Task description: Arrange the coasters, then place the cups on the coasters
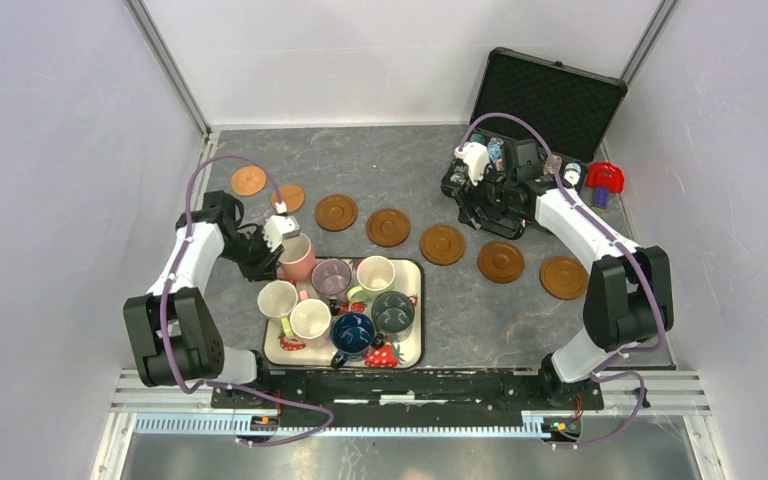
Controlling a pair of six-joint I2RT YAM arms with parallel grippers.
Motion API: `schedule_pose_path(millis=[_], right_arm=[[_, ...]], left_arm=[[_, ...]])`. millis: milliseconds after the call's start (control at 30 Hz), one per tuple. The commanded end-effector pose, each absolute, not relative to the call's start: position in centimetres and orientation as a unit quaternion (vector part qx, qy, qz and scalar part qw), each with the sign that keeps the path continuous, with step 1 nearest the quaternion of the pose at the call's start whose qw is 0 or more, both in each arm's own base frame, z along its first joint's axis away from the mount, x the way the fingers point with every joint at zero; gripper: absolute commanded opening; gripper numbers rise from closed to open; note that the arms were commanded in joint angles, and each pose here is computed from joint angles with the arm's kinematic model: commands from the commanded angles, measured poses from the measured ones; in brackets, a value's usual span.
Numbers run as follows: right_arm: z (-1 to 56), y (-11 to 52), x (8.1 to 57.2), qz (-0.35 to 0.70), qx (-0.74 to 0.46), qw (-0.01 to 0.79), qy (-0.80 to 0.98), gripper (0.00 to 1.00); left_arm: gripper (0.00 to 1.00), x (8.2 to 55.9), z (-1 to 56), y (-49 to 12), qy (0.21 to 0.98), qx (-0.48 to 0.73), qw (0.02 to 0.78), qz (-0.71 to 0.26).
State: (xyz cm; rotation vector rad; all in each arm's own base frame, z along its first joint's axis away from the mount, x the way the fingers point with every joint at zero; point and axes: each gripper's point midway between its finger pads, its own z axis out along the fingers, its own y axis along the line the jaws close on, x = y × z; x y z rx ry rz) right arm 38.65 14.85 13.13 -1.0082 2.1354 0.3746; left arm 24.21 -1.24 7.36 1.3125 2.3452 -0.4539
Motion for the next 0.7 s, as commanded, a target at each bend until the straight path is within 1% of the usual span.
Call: schedule_pose_path(millis=[0,133,167,300,367,533,600,667], right_arm=[[14.5,15.1,38.9,0.143,-0.395,0.386,0.821,0.82],[14.6,15.1,39.1,0.142,-0.396,0.387,0.821,0.82],[14.7,15.1,39.1,0.142,-0.396,0.388,0.820,0.82],[14.9,15.2,39.3,0.141,-0.395,0.391,0.819,0.85],[15.0,15.1,39.5,0.138,-0.394,0.393,0.819,0.88],[15.2,14.9,39.6,0.131,-0.392,0.396,0.820,0.98],[15.1,14.8,39.6,0.129,-0.392,0.395,0.821,0.98],[15.0,14.8,39.6,0.128,-0.391,0.394,0.821,0.98]], left_arm=[[0.02,27.8,12.6,-1.7,0.837,0.439,0.292,-0.150],[0.02,31.1,16.5,-0.6,0.845,0.407,0.323,-0.129],[0.02,31.7,16.9,-0.2,0.851,0.400,0.316,-0.128],[0.02,36.4,18.9,2.5,0.887,0.331,0.309,-0.088],[0.02,39.1,19.1,4.2,0.906,0.282,0.306,-0.073],[0.02,45.6,20.5,9.1,0.922,0.185,0.340,0.026],[0.02,47.2,20.3,10.7,0.925,0.170,0.336,0.052],[0.03,48.5,19.3,11.6,0.928,0.167,0.328,0.050]])
